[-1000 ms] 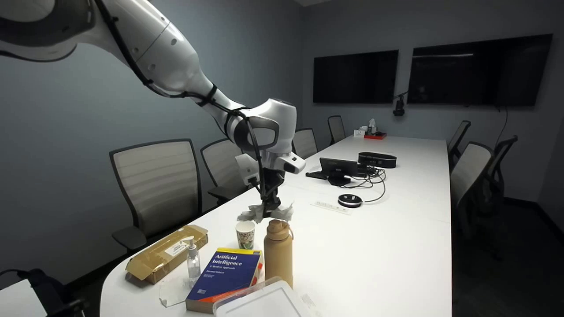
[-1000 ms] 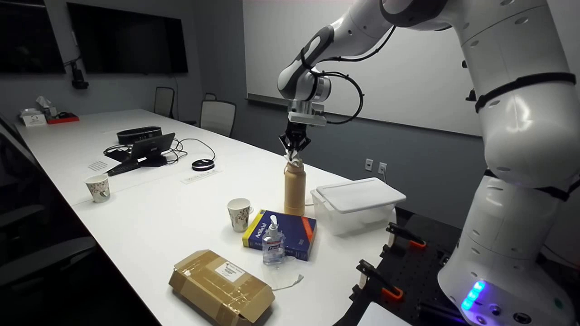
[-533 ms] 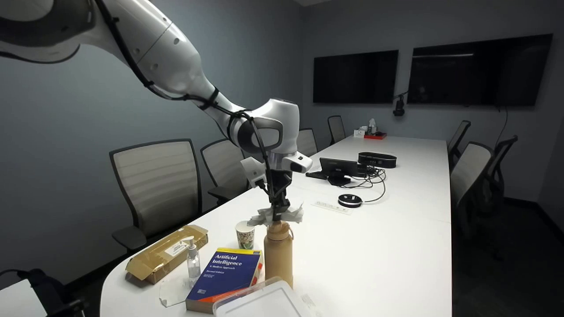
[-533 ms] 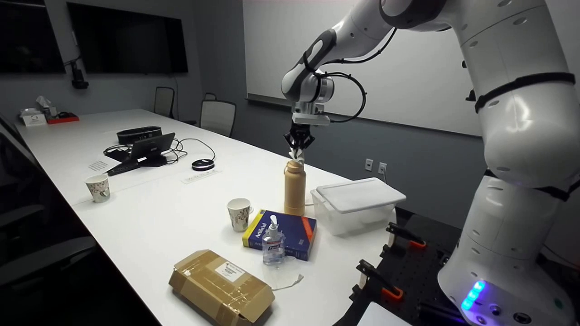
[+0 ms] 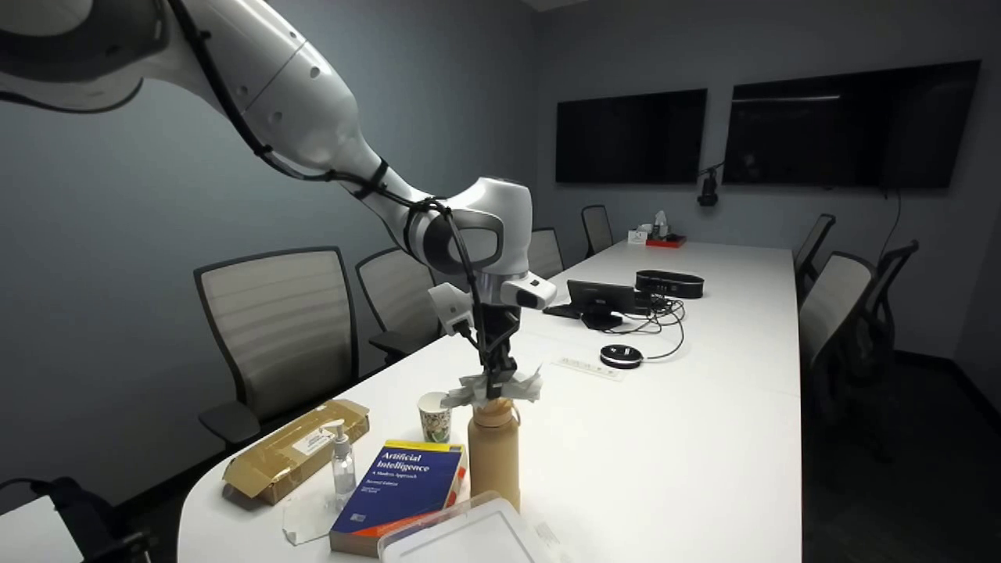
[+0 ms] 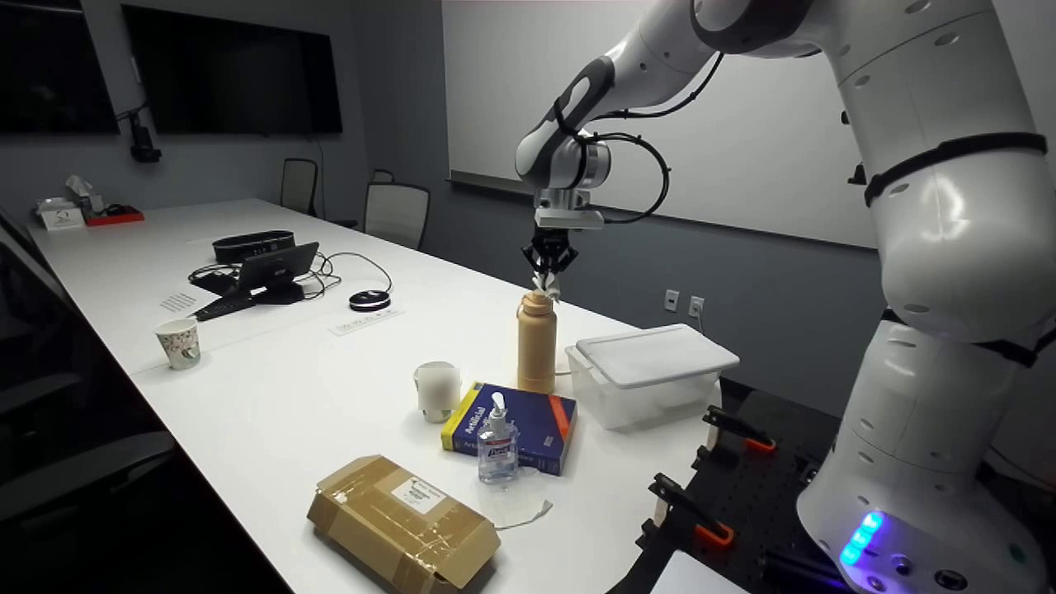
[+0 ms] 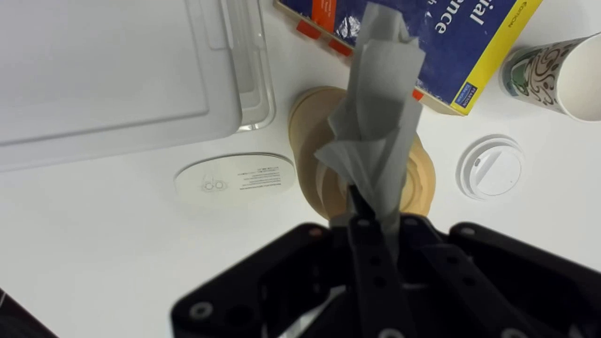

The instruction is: Use the paper towel to wipe the brown bottle

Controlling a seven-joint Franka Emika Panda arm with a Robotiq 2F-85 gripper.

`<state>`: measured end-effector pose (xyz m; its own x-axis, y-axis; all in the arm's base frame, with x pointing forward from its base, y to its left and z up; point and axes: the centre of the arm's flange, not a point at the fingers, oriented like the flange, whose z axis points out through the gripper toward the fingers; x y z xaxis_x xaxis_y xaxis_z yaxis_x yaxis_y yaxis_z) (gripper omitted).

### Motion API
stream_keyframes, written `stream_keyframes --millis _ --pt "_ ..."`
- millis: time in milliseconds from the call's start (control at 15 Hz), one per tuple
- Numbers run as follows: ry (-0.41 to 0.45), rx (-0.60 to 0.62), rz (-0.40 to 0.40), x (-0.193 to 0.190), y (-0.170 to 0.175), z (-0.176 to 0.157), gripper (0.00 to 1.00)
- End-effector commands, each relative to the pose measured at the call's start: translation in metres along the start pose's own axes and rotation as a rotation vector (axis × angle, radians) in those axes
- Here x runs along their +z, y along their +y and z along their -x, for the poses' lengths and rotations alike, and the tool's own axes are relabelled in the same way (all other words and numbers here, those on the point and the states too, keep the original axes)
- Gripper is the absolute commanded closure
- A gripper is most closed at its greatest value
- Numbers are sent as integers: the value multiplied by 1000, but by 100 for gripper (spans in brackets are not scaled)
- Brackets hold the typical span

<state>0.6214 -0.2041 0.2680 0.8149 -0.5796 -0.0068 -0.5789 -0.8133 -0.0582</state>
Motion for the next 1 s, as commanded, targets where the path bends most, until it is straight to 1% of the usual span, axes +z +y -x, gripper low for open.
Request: stream_keyframes --millis 0,600,733,933 --pt "-30 -7 -14 1 -10 14 99" --pt "-98 -76 -51 1 -44 30 99" --pt "-104 -81 -56 1 -50 33 99" --pt "-83 -72 -36 1 -53 35 99"
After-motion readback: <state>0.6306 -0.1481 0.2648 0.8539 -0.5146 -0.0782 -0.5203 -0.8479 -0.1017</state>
